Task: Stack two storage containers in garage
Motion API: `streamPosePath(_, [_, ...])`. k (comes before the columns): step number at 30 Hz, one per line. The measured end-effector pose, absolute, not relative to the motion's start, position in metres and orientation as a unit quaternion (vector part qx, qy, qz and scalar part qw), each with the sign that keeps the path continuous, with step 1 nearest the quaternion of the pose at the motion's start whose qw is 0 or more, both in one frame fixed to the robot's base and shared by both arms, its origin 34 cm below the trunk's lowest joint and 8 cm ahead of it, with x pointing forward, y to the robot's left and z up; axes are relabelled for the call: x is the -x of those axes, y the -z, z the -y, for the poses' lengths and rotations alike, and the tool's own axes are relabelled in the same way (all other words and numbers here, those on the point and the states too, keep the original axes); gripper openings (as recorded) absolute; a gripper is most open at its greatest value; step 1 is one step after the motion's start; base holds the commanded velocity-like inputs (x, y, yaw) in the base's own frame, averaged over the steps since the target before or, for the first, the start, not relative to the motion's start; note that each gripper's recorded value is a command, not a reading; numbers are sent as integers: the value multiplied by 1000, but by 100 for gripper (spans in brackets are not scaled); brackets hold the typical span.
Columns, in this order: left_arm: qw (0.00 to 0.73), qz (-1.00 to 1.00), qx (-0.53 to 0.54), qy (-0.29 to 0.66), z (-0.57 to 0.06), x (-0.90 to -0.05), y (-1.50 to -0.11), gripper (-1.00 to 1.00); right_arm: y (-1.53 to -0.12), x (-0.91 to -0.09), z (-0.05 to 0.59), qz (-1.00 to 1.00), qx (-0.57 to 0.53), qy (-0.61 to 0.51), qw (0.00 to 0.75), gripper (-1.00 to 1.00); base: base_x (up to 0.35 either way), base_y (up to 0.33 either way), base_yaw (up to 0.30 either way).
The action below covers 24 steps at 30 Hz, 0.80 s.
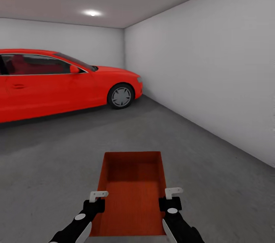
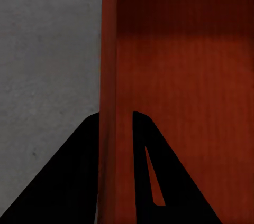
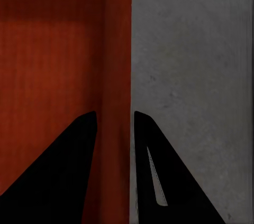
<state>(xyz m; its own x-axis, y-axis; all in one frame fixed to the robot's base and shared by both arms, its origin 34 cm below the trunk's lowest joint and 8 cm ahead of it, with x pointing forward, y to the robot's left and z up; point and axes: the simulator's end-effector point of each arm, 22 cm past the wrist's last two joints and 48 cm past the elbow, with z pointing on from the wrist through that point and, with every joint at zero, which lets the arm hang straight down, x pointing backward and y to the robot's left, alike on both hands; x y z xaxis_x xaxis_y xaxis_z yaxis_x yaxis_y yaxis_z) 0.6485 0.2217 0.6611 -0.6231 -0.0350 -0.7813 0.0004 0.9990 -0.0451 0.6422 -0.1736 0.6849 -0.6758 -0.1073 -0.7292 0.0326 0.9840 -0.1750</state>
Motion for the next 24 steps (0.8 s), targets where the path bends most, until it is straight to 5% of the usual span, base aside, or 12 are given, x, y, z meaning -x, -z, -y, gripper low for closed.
streamPosePath(16, [434, -900, 10, 20, -222, -649, -661, -100, -685, -642, 174, -911, 21, 87, 402, -100, 333, 0, -215])
streamPosePath(24, [434, -901, 10, 21, -222, -649, -661, -100, -685, -643, 174, -911, 21, 87, 402, -100, 93, 0, -215])
